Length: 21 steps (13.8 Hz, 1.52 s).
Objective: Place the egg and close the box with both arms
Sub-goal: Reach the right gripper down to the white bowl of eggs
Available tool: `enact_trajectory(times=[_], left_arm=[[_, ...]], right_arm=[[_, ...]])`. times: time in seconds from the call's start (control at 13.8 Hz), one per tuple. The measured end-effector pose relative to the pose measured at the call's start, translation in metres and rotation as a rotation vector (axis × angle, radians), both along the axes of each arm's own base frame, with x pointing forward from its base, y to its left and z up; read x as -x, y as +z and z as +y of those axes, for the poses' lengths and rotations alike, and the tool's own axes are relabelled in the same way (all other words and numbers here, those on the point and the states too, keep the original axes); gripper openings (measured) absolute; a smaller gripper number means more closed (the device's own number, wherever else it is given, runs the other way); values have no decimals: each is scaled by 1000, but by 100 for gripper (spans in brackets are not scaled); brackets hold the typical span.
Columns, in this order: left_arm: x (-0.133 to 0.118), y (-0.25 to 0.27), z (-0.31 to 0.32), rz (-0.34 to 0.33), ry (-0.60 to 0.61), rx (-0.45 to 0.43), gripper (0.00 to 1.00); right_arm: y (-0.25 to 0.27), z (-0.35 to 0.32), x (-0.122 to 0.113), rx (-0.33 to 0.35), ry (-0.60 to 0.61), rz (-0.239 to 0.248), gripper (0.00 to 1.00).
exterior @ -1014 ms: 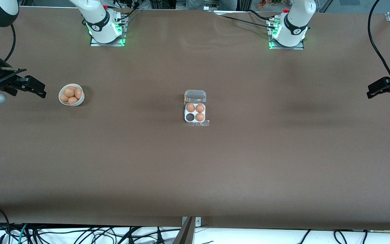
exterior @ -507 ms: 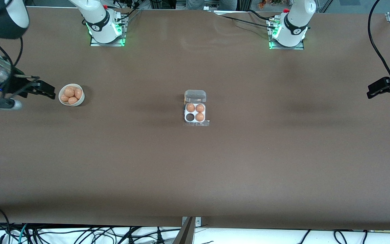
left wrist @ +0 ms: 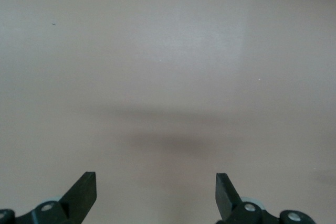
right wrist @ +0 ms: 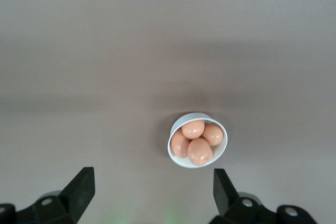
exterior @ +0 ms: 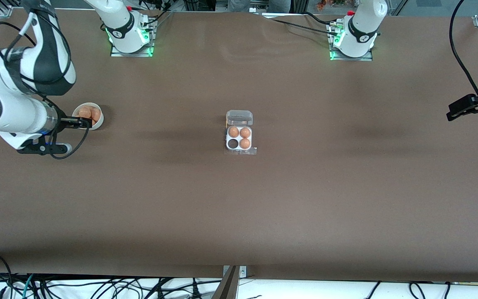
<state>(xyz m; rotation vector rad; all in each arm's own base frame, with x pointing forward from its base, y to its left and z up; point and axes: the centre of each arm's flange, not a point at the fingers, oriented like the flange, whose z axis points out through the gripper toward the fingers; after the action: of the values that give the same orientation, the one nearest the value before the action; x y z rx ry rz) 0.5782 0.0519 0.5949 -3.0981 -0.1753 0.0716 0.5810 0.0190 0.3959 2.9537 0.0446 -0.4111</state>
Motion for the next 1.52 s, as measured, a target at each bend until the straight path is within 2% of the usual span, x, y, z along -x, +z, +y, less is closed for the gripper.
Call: enact_trajectory(times=[0.36, 0.65, 1.01, 1.3, 1.52], left_arm=[[0, 0, 0, 0, 0, 2, 100], [0, 0, 0, 0, 1, 2, 100], [0, 0, 1, 0, 3, 2, 100], [0, 0, 2, 0, 4, 2, 100], [0, 0, 2, 0, 4, 2, 100]], right_arm=[[-61, -13, 56, -2, 43, -115, 100], [-102, -41, 91, 5, 38, -146, 100], [-134, -70, 118, 34, 22, -80, 100], [-155, -71, 123, 35, 21, -33, 100], [-161, -71, 124, 36, 21, -20, 100]])
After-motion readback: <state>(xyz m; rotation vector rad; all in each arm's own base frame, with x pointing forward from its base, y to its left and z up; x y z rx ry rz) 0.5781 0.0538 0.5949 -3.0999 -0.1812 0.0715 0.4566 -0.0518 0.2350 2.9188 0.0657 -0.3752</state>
